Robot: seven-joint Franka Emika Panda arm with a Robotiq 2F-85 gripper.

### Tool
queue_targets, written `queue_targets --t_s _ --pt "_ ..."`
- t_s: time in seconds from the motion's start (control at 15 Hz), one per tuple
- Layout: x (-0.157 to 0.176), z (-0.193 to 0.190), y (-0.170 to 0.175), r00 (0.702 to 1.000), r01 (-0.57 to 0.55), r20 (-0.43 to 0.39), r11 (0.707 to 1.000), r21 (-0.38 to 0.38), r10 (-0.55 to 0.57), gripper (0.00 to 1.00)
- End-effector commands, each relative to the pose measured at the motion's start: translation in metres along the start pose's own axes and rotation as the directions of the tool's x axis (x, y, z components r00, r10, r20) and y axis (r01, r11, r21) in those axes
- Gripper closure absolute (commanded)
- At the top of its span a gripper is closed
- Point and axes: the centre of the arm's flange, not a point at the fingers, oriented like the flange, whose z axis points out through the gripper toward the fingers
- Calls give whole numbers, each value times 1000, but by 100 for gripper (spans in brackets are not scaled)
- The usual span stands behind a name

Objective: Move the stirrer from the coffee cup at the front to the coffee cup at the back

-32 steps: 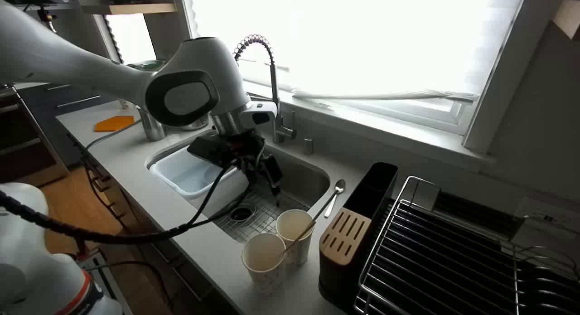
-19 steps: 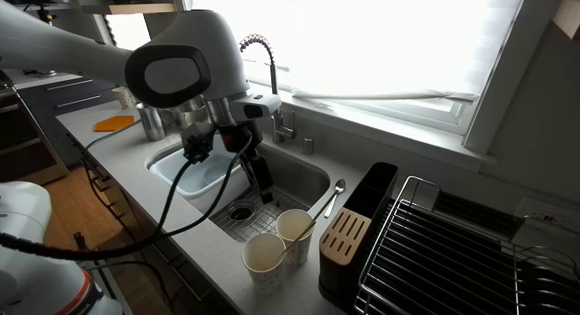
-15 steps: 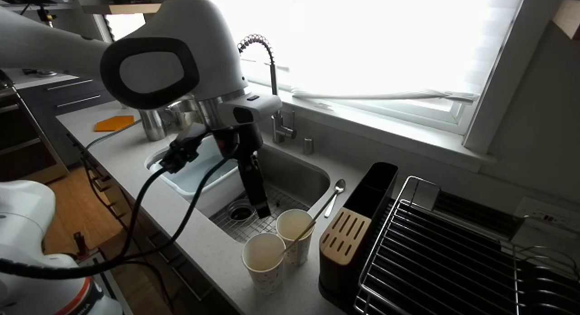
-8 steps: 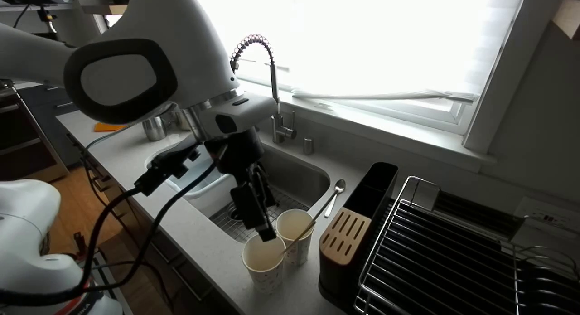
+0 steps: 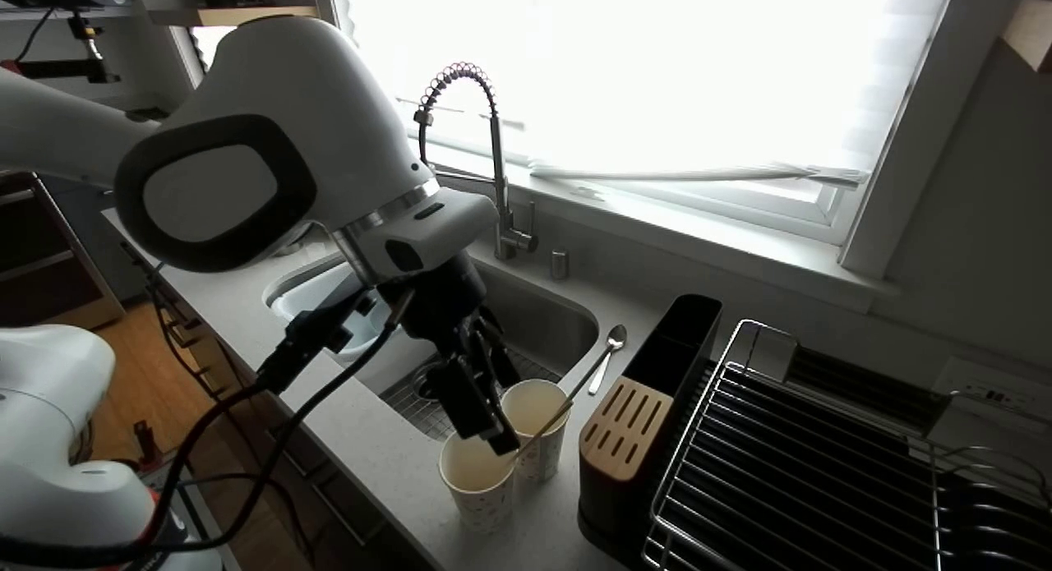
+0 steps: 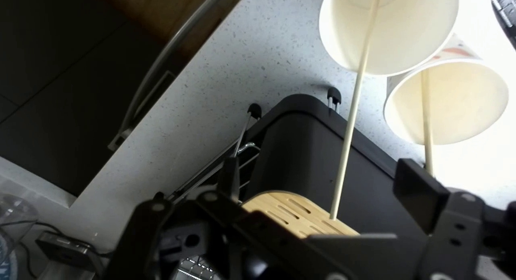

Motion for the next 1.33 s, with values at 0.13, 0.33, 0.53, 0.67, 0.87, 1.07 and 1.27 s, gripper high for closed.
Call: queue_targets --t_s 0.13,0.33,0.53,0.67,0.87,1.07,1.27 --pt "-5 24 -7 998 -17 -67 1000 10 18 7" --pt "-6 34 -14 996 -9 -83 1000 26 11 10" --pt "-6 40 -18 996 -1 -90 999 32 4 42" --pt "-7 42 -18 995 2 -96 999 35 2 60" --pt "-7 45 -19 995 7 -103 999 40 -3 82" --pt "-7 47 -19 995 9 -104 999 38 -5 100" --pt "-7 49 -19 995 14 -102 999 51 -9 65"
